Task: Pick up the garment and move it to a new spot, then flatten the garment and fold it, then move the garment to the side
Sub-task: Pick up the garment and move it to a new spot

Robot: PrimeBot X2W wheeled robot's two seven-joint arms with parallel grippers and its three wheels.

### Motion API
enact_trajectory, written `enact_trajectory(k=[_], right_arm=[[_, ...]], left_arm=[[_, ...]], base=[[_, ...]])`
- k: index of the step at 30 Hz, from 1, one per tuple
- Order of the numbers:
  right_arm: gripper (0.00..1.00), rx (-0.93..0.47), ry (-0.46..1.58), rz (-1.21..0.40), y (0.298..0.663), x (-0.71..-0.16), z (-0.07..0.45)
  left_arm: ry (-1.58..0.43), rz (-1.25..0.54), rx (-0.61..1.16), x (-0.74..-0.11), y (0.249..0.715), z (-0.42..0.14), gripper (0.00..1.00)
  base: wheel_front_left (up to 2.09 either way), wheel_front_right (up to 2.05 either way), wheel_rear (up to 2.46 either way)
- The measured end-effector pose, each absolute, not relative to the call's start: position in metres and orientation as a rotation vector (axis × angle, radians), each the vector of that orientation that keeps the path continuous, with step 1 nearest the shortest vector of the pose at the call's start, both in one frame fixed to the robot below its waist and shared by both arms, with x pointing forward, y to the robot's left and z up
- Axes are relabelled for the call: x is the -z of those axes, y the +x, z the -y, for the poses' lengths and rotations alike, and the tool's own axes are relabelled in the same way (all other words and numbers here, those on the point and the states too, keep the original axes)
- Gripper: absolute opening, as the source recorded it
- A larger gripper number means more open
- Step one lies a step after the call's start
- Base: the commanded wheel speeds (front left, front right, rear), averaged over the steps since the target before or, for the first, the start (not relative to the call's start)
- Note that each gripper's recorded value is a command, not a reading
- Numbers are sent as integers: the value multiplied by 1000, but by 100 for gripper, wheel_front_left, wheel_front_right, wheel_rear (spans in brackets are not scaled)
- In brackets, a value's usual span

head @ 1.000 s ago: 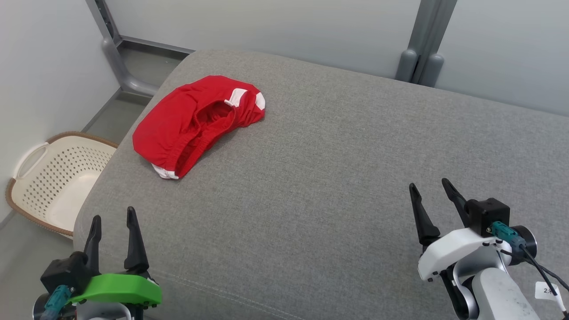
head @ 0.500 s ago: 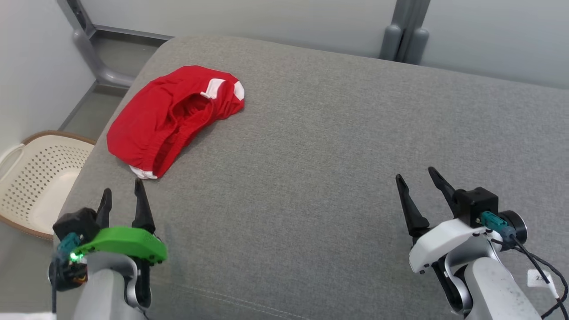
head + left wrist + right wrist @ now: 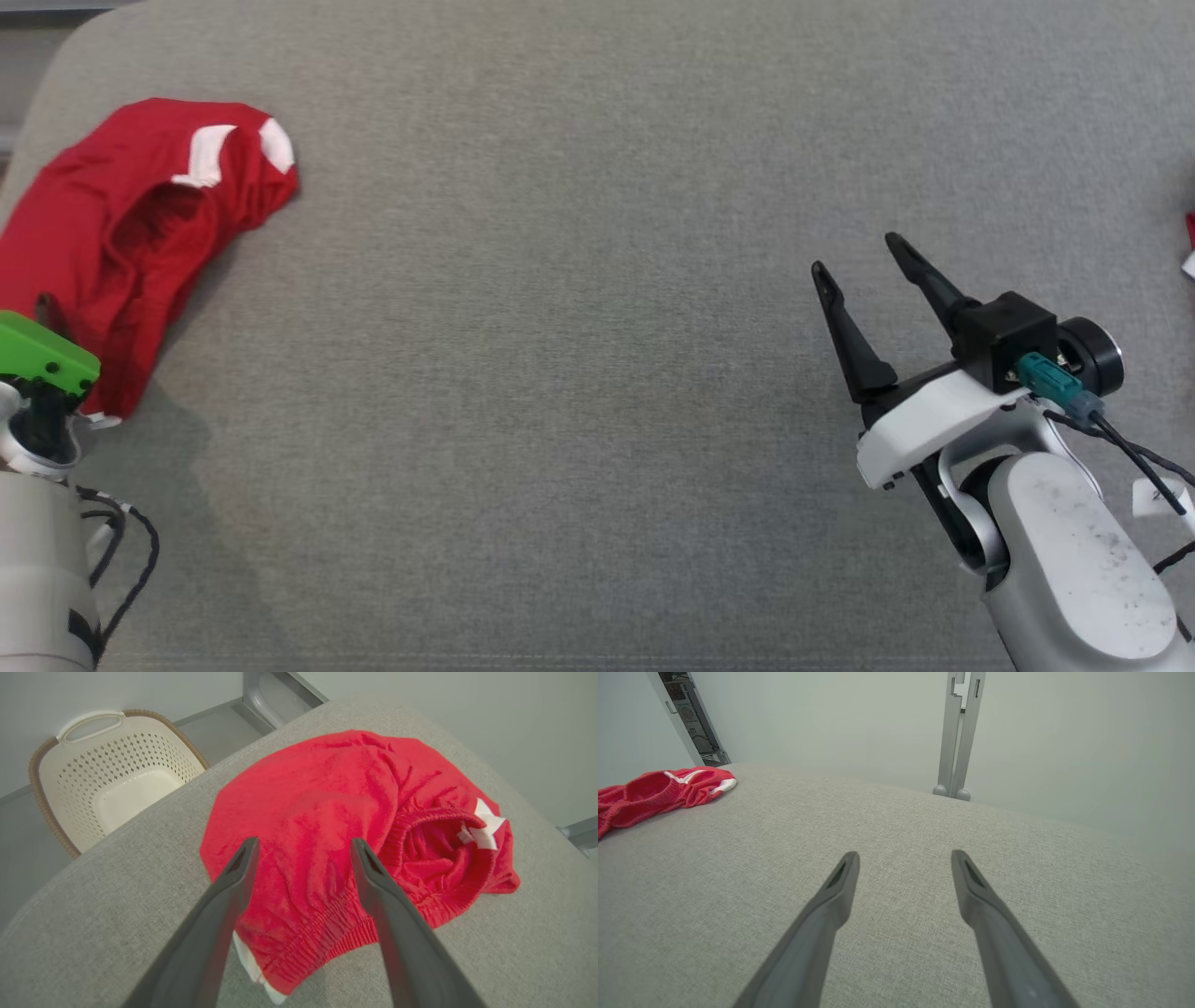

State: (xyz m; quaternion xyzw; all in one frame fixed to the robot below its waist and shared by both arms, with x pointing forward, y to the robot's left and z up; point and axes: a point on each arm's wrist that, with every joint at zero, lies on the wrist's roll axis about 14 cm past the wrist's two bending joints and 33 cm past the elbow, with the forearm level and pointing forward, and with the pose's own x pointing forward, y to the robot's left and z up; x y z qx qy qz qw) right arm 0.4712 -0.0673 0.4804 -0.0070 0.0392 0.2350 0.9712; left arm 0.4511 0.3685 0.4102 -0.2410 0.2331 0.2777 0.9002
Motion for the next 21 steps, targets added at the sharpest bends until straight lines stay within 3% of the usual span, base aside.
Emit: enact_trajectory(k=[10,11,12,13,21], right_arm=[[100,-352,-46,-152,483,-447,123],[100,-343,-45,-162,483,-443,126],[100,-336,-45,-172,483,-440,129],[100,-328,-43,-179,482,-437,131],[100,-289,-24,-184,476,-436,141]], left_arm=[[-543,-774,-578,-336,478,-347,100],[-547,-799,-574,-330,479,-345,54],[-544,-814,-568,-326,481,-344,23],[-543,-819,-560,-324,483,-342,0],[-529,-682,-391,-355,523,-316,0]], base=[[0,0,0],[0,0,0],[0,0,0],[0,0,0],[0,0,0]])
